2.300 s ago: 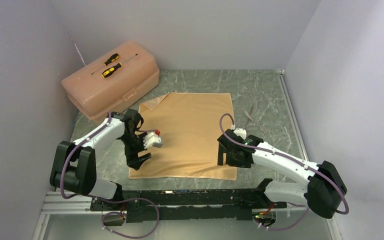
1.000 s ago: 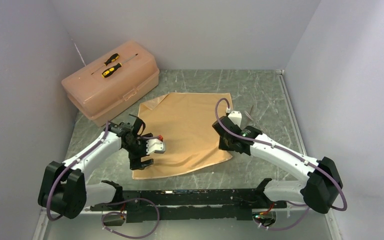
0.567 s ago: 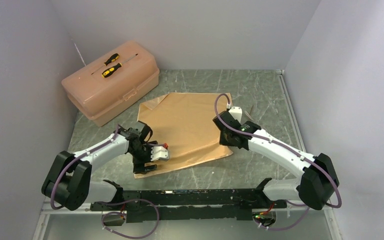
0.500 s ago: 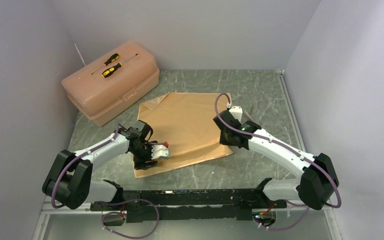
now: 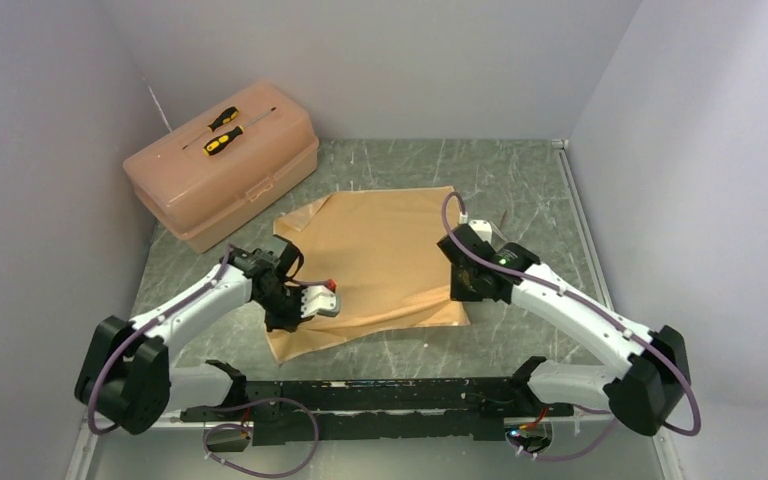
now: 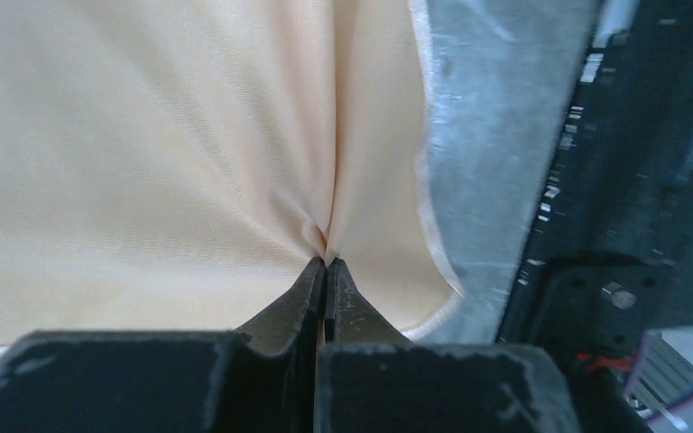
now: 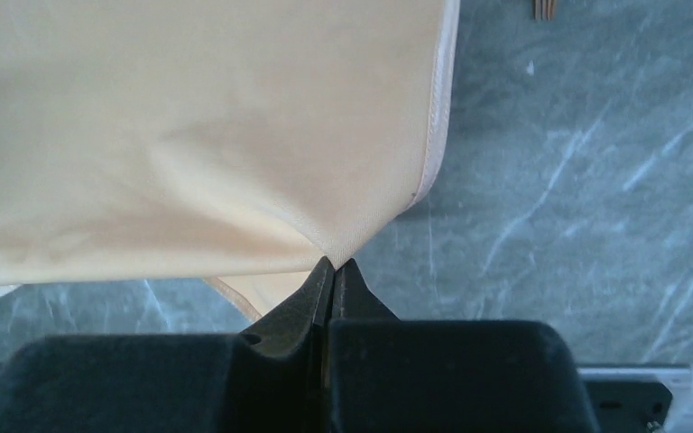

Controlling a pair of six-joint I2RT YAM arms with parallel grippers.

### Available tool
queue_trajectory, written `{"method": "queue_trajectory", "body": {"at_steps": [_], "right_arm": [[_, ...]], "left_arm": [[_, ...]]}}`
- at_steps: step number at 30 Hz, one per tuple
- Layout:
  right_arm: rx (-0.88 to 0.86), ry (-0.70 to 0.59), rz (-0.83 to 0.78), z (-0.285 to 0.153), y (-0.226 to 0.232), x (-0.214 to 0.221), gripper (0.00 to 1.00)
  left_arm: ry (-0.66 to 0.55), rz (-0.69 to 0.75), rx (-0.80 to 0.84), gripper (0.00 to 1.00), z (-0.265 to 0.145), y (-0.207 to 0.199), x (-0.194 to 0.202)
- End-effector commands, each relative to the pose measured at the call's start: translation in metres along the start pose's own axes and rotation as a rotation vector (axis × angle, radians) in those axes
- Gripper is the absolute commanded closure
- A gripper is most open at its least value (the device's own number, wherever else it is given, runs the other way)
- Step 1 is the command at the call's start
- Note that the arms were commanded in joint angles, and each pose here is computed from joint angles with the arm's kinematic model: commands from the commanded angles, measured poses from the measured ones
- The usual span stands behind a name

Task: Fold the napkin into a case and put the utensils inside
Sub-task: Fold the napkin at the center of the board.

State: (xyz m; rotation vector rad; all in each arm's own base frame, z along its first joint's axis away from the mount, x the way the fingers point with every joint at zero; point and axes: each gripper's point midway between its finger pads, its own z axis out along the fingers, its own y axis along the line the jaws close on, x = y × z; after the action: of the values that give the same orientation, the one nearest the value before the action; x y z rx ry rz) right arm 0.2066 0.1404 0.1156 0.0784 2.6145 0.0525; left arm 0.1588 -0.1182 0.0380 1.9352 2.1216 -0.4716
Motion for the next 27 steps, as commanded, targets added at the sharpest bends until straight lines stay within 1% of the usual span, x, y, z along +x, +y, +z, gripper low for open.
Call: {"method": "queue_trajectory", "body": {"at_steps": [1,6,8,10,13,18,20,22,27], "right_arm": [[-0.033,0.071,-0.022,-0.035,-0.013,0.021,1.0],[-0.091,0.109,0.015,-0.047,-0.011,0.038,1.0],[-0.098,0.089,0.022,-0.048,-0.008,0.032,1.0],[-0.1,0.036,0.018,-0.05,-0.002,0.014,1.0],[-0.079,-0.078,-0.006,-0.055,0.009,-0.029,1.0],[-0.046,-0.228,-0.021,-0.037,0.028,-0.099,1.0],[-0.036,-0.25,-0.01,-0.019,0.027,-0.118,1.0],[-0.006,-0.274,-0.016,0.0,0.025,-0.132,1.0],[0.088,-0.282,-0.022,0.048,0.01,-0.151,1.0]], "left_arm": [[-0.057,0.021,0.126,0.97,-0.033,-0.04,-0.016],[-0.052,0.028,0.151,0.97,-0.047,-0.059,-0.012],[-0.049,0.022,0.142,0.97,-0.046,-0.058,-0.011],[-0.047,0.012,0.109,0.97,-0.043,-0.046,-0.014],[-0.047,-0.021,-0.009,0.97,-0.042,-0.01,-0.025],[-0.066,-0.038,-0.27,0.97,-0.056,0.067,-0.054],[-0.065,-0.04,-0.353,0.97,-0.057,0.095,-0.063],[-0.033,-0.057,-0.405,0.97,-0.053,0.118,-0.062],[0.032,-0.09,-0.472,0.97,-0.039,0.153,-0.049]]}}
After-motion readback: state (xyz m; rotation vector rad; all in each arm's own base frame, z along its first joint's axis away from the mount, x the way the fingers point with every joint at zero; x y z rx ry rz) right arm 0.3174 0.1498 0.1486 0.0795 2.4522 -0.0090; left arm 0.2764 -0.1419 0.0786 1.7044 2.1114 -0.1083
